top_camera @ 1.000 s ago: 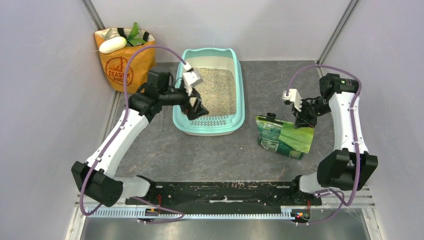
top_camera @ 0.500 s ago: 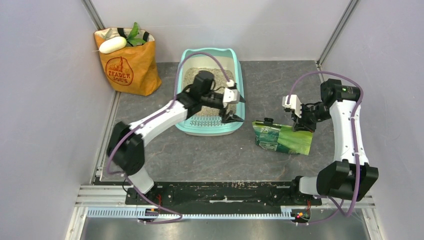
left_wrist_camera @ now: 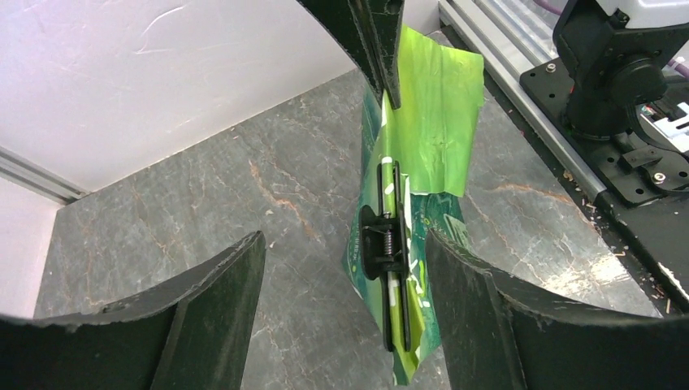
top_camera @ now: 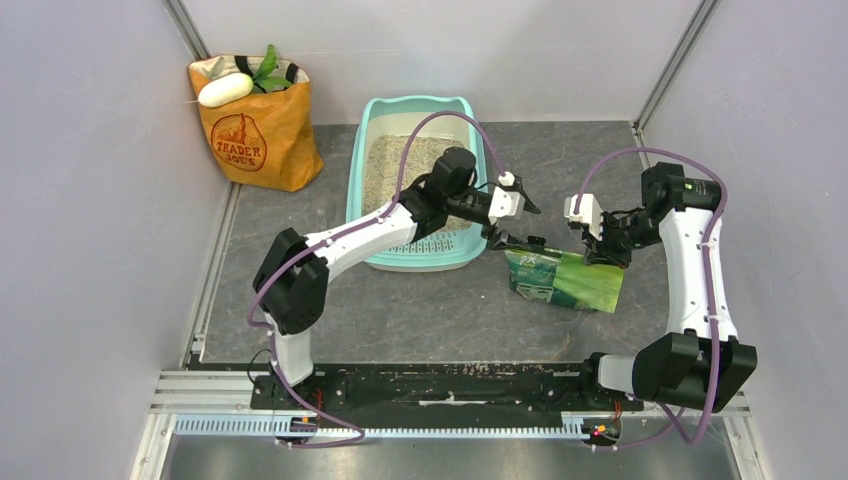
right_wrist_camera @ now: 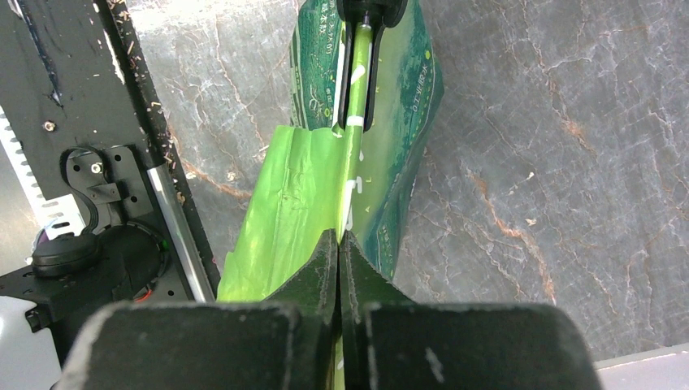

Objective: Fill the litter box with clean litter

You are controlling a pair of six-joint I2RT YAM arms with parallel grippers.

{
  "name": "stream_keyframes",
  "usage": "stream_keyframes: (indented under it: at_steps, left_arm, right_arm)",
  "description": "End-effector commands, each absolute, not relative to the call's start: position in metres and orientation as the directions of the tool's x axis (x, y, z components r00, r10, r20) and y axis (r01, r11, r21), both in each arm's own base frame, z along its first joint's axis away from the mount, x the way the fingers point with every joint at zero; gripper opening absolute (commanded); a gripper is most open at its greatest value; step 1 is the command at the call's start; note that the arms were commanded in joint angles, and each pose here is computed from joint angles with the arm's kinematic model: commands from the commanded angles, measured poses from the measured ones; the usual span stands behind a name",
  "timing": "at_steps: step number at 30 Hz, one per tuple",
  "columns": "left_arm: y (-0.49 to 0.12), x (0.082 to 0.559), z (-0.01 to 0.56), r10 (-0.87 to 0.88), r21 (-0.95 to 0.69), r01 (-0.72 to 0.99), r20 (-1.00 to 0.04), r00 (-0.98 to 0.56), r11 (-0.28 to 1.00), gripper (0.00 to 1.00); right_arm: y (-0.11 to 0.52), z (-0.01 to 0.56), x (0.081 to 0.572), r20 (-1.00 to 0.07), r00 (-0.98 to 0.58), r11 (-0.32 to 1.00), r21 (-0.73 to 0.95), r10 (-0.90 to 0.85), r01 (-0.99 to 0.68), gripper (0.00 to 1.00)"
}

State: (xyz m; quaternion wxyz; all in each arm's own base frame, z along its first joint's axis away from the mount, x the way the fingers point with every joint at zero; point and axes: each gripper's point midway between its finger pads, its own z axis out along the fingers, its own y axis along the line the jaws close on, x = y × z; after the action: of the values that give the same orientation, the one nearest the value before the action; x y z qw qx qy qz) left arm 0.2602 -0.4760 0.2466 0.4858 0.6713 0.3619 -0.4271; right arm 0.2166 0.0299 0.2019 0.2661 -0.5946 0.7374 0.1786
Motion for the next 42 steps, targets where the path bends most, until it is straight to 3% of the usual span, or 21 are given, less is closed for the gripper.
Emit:
stream_keyframes:
  at_steps: [1, 7, 15, 20, 24, 35, 39, 42]
  left_arm:
    - [-0.487, 0.253, 0.251, 0.039, 0.319, 0.902, -0.938, 0.344, -0.291, 0.77]
    - [-0.488, 0.248, 0.241, 0.067, 0.256, 0.913, -0.954, 0.291, -0.318, 0.73]
    - [-0.493, 0.247, 0.239, 0.072, 0.229, 0.920, -0.962, 0.264, -0.319, 0.50]
    - [-0.497, 0.245, 0.243, 0.069, 0.206, 0.922, -0.968, 0.241, -0.328, 0.27]
    - [-0.496, 0.242, 0.244, 0.069, 0.191, 0.921, -0.971, 0.227, -0.340, 0.02]
    - [-0.481, 0.248, 0.305, -0.015, 0.270, 0.933, -0.962, 0.274, -0.237, 0.02]
    - [-0.451, 0.262, 0.343, -0.018, 0.264, 0.952, -0.964, 0.264, -0.152, 0.02]
    - [-0.408, 0.272, 0.353, 0.062, 0.168, 0.982, -0.983, 0.174, -0.082, 0.02]
  right_arm:
    - [0.040, 0.210, 0.222, -0.649, -0.080, 0.202, -0.116, -0.756, -0.972, 0.00]
    - [0.040, 0.210, 0.223, -0.650, -0.073, 0.201, -0.125, -0.757, -0.972, 0.00]
    - [0.041, 0.209, 0.222, -0.650, -0.076, 0.203, -0.122, -0.756, -0.972, 0.00]
    - [0.040, 0.208, 0.224, -0.650, -0.076, 0.203, -0.123, -0.756, -0.971, 0.00]
    - [0.039, 0.208, 0.225, -0.647, -0.076, 0.205, -0.126, -0.759, -0.971, 0.00]
    - [0.034, 0.201, 0.228, -0.630, -0.104, 0.215, -0.102, -0.770, -0.971, 0.00]
    - [0.033, 0.203, 0.233, -0.630, -0.138, 0.250, -0.091, -0.764, -0.964, 0.00]
    - [0.031, 0.203, 0.236, -0.631, -0.179, 0.280, -0.063, -0.755, -0.958, 0.00]
